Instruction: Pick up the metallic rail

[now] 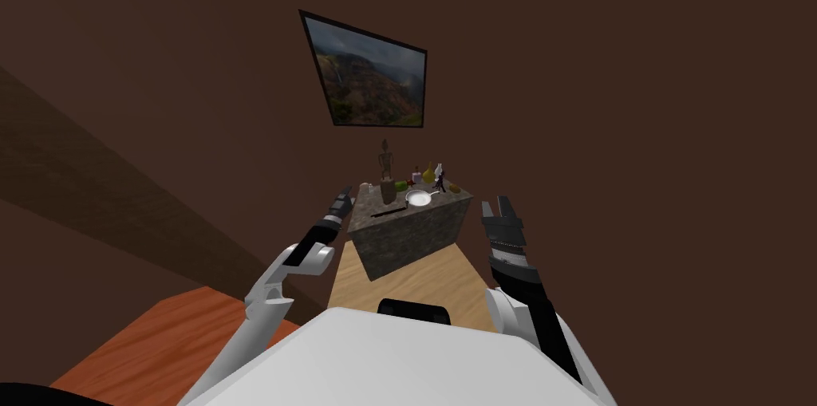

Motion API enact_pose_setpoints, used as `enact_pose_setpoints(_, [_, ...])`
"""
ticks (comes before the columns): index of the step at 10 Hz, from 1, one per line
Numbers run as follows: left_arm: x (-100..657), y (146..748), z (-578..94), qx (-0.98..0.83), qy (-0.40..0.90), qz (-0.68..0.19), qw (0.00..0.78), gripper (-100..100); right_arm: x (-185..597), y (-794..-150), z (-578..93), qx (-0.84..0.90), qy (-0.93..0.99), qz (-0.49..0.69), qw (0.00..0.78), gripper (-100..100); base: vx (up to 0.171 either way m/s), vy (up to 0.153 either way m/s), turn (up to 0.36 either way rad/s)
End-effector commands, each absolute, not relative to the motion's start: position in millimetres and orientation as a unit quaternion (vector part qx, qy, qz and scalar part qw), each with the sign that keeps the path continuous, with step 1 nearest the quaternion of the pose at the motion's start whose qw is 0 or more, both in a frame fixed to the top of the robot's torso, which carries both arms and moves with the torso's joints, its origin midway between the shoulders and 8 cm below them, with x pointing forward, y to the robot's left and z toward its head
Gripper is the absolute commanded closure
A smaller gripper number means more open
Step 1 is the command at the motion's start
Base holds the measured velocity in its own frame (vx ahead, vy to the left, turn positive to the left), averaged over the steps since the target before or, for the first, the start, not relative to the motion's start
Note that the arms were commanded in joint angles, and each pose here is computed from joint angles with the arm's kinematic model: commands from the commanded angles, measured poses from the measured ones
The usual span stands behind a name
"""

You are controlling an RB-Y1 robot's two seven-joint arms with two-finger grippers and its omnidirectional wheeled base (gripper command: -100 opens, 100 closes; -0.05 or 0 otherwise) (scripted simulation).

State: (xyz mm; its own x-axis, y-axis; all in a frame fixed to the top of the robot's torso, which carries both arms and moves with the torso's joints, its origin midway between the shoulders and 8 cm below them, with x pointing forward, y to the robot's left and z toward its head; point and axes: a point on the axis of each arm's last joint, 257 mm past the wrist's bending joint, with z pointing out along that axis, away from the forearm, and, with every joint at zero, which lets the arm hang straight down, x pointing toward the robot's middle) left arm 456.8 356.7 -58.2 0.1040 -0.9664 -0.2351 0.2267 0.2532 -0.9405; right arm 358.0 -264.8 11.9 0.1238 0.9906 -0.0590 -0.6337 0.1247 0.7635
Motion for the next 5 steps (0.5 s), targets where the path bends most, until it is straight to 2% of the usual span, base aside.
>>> enact_pose_setpoints(1, [460.0,361.5,-65.4,-0.403,0.483,-0.462,0.626,-100,358.0,-264.8,11.9,0.298,0.299,0.590,0.688,0,0.011,-0.024,0.013])
enact_pose_setpoints(5, [474.5,393.5,-82.5,-0.448,0.494,-0.439,0.602,-100,358.0,-264.9,11.9,0.298,0.299,0.590,0.688,0,0.024,-0.040,-0.053])
